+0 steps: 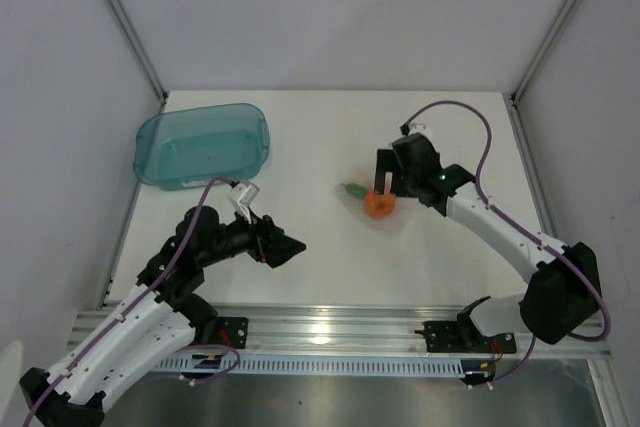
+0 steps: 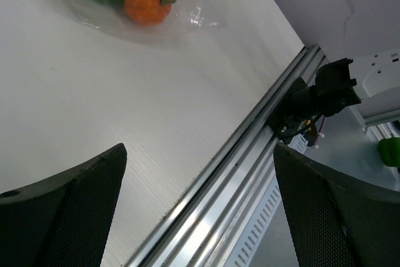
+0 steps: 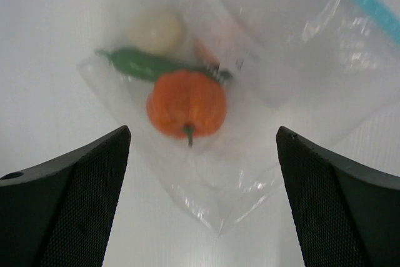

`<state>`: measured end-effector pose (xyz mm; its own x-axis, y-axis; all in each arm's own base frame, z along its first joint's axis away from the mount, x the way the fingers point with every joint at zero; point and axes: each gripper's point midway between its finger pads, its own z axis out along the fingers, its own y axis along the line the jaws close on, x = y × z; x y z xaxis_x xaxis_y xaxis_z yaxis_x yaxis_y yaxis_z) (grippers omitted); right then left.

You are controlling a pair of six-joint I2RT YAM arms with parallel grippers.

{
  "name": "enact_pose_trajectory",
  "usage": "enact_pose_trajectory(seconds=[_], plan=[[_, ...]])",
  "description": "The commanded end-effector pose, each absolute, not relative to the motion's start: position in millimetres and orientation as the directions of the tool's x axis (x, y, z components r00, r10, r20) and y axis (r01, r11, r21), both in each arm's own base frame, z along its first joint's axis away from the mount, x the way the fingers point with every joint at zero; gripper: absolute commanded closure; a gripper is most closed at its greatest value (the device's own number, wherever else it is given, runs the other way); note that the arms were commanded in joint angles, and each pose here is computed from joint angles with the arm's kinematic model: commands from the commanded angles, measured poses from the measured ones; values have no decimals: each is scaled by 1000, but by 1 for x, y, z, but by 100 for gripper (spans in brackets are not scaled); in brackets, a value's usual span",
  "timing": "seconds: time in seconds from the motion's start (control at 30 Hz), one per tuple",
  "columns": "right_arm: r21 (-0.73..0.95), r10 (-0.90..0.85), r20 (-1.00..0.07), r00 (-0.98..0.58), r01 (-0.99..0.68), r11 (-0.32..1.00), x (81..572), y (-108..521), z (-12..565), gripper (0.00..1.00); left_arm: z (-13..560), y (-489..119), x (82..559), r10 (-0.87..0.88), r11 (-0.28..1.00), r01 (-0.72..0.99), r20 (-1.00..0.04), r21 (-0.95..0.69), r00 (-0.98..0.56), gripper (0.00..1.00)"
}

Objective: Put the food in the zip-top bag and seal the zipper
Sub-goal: Reset both arms

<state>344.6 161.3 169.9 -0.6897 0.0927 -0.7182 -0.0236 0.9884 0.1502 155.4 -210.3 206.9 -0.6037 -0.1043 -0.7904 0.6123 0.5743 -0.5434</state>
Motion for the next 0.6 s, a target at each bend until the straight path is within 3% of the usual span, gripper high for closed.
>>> enact_pose_trajectory(seconds=[0.0,0.3,0.57], plan=[[99,119,-704,-700,70,993,302,151,155,1,213,-220,152,-185,492,597,-746,-634,-640,0],[284,222,-716,-662,14,959,223,149,168,1,203,-221,139,-230,420,575,-695,-702,-681,1],[471,344,-674,-654,-23,882,190,151,161,0,201,-220,122,-291,317,582,-661,-749,-692,1]])
